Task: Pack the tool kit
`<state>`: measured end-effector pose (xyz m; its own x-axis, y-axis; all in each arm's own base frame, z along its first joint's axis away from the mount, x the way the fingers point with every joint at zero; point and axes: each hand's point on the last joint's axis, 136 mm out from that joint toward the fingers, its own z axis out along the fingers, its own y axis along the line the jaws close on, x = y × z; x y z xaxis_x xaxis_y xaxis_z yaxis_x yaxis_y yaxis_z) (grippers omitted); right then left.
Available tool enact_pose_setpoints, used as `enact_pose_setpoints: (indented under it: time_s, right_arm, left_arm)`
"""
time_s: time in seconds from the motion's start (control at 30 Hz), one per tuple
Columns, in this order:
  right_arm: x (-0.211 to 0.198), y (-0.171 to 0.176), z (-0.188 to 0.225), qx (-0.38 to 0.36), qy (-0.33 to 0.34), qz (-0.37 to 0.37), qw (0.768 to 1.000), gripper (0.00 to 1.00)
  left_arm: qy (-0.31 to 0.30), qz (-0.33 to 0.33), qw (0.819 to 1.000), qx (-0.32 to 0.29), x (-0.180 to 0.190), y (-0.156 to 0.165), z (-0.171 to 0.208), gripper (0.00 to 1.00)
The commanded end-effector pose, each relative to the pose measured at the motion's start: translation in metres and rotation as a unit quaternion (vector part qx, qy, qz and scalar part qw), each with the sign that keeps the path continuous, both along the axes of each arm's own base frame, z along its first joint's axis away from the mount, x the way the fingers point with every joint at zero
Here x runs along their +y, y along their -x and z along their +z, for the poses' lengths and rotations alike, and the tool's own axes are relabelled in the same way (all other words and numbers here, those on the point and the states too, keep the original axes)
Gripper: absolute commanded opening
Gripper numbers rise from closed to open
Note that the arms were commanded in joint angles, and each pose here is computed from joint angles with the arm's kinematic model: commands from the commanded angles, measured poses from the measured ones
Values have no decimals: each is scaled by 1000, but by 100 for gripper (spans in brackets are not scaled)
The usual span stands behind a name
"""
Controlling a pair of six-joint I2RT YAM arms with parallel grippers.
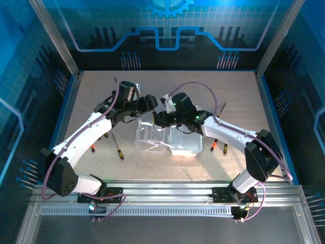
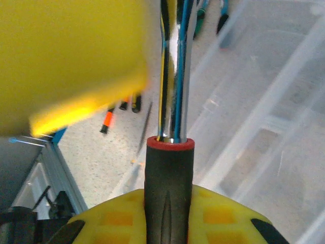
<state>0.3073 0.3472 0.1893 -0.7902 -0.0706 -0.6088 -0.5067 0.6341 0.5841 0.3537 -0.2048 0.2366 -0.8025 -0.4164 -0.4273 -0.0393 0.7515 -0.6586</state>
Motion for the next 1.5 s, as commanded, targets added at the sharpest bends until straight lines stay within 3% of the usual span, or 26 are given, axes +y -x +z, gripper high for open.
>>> enact_pose_setpoints:
  time_s: [0.0,0.17,0.37,0.5,0.67,1.07,1.47]
  right_arm:
    - [-15,2,24,-40,-14,-20,999,13]
    - [-66,10,24,-44,10,-65,997,13]
    - [-151,20,-17,8,92,-153,984,13]
    - [-175,30,-44,43,121,-174,976,13]
    - [-174,35,-68,82,139,-163,973,13]
    - [-145,8,-97,149,110,-162,969,12]
    - [-127,-12,-121,188,106,-160,963,14]
  left_arm:
    - [-37,7,996,-86,26,15,54,99]
    - [-93,64,984,-136,77,46,64,99]
    - [-105,108,984,-100,108,82,9,99]
    - [-102,112,985,-81,113,97,-26,99]
    - [-114,120,984,-58,120,104,-48,99]
    - [-80,100,991,-32,108,112,-60,99]
    - [-73,87,993,-43,103,112,-40,100]
